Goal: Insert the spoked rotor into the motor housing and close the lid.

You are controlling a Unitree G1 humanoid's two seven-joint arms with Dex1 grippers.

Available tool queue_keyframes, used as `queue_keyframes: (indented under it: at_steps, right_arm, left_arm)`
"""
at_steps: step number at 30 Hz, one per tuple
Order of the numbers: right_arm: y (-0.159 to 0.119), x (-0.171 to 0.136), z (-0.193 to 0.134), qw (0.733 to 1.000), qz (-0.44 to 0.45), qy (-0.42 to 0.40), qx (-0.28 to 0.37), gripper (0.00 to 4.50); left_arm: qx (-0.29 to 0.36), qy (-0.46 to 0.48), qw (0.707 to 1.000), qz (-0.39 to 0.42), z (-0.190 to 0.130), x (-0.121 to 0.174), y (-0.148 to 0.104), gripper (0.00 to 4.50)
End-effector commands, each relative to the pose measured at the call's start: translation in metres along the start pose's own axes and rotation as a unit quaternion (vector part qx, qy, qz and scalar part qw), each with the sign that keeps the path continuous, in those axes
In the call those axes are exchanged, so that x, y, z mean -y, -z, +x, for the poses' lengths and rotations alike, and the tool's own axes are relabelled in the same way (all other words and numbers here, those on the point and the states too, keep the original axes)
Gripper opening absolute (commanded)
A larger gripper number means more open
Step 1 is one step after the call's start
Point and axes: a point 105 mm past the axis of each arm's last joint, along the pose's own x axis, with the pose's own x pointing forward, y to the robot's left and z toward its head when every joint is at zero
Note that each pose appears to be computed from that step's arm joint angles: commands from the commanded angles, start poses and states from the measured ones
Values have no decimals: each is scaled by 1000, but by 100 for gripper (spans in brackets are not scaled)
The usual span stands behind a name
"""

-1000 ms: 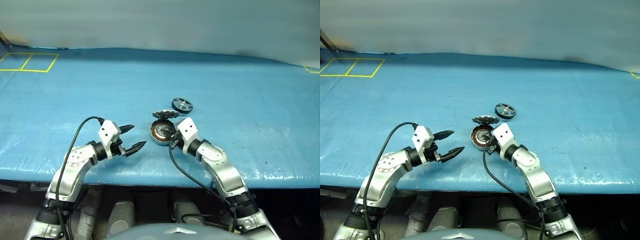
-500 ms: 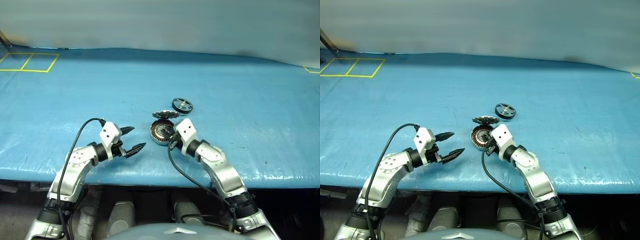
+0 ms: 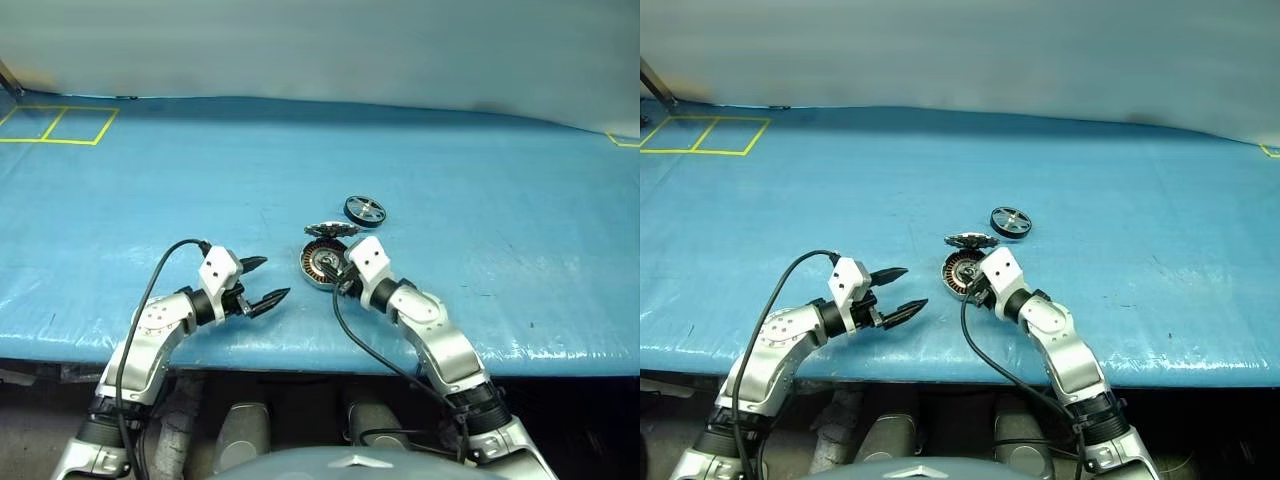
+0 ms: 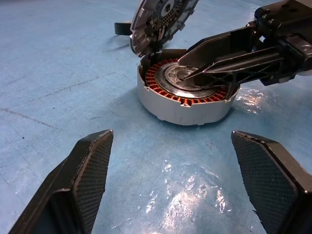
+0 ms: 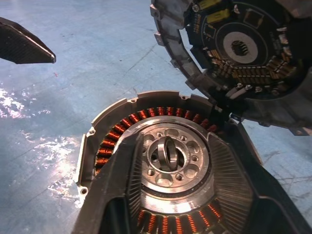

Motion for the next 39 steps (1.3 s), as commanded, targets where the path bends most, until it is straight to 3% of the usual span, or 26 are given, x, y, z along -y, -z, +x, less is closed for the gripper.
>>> queue_keyframes:
  at_steps: [1, 3, 11, 14, 24, 39]
  right_arm:
    - [6, 1, -2, 1000, -2, 3, -14, 332]
    - [4, -1, -2, 1000, 3, -3, -8, 397]
    - [-28, -14, -8, 996, 24, -44, 74, 397]
    - [-30, -11, -8, 995, 31, -40, 82, 337]
    - [-19, -7, -2, 998, 26, -16, 60, 6]
    - [-4, -15, 1, 999, -12, -23, 22, 2]
  left_arm:
    - [12, 3, 1000, 13, 1, -1, -6, 416]
    - [12, 3, 1000, 12, 1, -1, -5, 416]
    - [10, 5, 1000, 10, 2, -2, -1, 416]
    - [10, 5, 1000, 10, 2, -2, 0, 416]
    - [8, 7, 1000, 10, 3, -1, 2, 416]
    - [12, 11, 1000, 9, 7, 4, -2, 416]
